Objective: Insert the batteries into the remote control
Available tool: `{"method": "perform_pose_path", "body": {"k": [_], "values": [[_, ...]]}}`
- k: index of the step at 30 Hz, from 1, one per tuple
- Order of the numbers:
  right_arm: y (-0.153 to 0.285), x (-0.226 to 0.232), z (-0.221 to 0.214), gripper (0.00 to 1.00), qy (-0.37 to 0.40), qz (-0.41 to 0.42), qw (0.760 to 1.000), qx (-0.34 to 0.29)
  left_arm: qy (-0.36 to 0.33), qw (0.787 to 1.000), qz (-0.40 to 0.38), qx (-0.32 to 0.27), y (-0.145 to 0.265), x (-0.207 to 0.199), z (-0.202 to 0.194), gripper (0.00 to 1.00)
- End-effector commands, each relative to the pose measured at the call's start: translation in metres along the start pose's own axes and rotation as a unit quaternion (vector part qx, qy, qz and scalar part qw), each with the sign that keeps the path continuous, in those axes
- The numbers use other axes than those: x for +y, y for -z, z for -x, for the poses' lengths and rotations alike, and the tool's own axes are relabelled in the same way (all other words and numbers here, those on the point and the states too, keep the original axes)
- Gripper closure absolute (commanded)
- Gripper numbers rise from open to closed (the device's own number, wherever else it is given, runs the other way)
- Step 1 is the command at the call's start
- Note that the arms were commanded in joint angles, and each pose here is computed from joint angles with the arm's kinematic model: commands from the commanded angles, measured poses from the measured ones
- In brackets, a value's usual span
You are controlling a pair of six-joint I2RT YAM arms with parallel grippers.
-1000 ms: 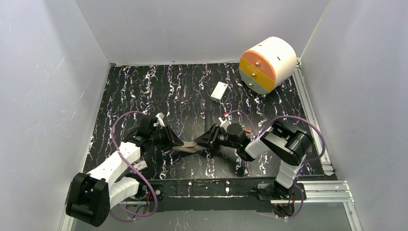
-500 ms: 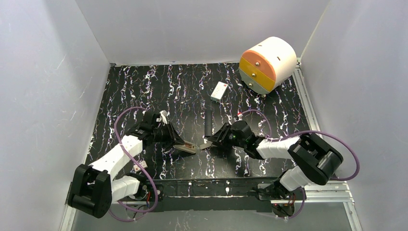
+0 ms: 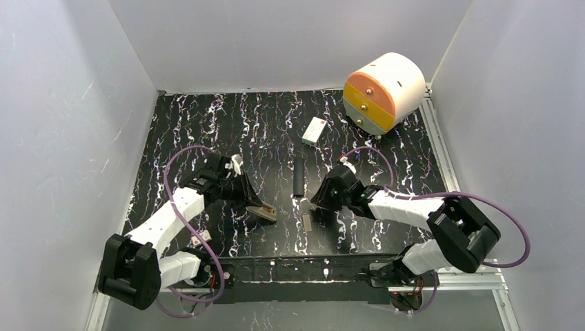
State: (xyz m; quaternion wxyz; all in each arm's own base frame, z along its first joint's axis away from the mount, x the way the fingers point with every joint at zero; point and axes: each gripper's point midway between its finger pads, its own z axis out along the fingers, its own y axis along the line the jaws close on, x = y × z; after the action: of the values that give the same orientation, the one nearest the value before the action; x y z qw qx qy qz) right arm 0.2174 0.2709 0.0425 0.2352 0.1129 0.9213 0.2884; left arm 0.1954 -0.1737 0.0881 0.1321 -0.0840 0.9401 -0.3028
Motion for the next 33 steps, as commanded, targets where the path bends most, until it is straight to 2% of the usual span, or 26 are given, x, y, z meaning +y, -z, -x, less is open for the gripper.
{"method": "perform_pose_path", "body": {"k": [1, 4, 7, 9, 11, 13, 15, 20, 24, 29, 33], "values": [[0.011, -0.005, 0.008, 0.63, 0.055, -0.019, 0.998, -0.007, -0.024, 1.0, -0.012, 0.0, 0.012, -0.013, 0.004, 1.0], [0.022, 0.012, 0.017, 0.61, 0.08, 0.011, 0.997, -0.02, -0.04, 0.999, -0.03, 0.0, 0.017, -0.022, 0.005, 1.0], [0.037, 0.045, 0.024, 0.53, 0.147, 0.077, 0.986, -0.018, -0.071, 0.996, -0.061, 0.001, 0.026, -0.038, 0.008, 1.0], [0.056, 0.078, 0.018, 0.41, 0.23, 0.159, 0.96, 0.004, -0.1, 0.99, -0.103, 0.009, 0.037, -0.056, 0.006, 1.0], [0.079, 0.104, 0.01, 0.22, 0.3, 0.235, 0.925, 0.022, -0.133, 0.98, -0.147, 0.007, 0.05, -0.075, 0.006, 1.0], [0.1, 0.122, 0.002, 0.12, 0.353, 0.295, 0.887, 0.034, -0.17, 0.967, -0.19, 0.005, 0.065, -0.093, 0.004, 1.0], [0.114, 0.13, -0.004, 0.07, 0.4, 0.326, 0.855, 0.052, -0.209, 0.951, -0.227, 0.001, 0.08, -0.108, 0.001, 1.0], [0.139, 0.147, -0.024, 0.06, 0.453, 0.392, 0.787, 0.148, -0.296, 0.914, -0.276, -0.015, 0.115, -0.13, -0.008, 1.0], [0.164, 0.162, -0.039, 0.11, 0.471, 0.453, 0.731, 0.195, -0.338, 0.885, -0.32, -0.004, 0.134, -0.143, -0.019, 1.0], [0.18, 0.172, -0.059, 0.23, 0.48, 0.481, 0.701, 0.219, -0.368, 0.861, -0.35, 0.002, 0.15, -0.152, -0.028, 1.0], [0.19, 0.182, -0.072, 0.42, 0.471, 0.509, 0.684, 0.229, -0.381, 0.848, -0.368, 0.005, 0.16, -0.155, -0.035, 1.0]]}}
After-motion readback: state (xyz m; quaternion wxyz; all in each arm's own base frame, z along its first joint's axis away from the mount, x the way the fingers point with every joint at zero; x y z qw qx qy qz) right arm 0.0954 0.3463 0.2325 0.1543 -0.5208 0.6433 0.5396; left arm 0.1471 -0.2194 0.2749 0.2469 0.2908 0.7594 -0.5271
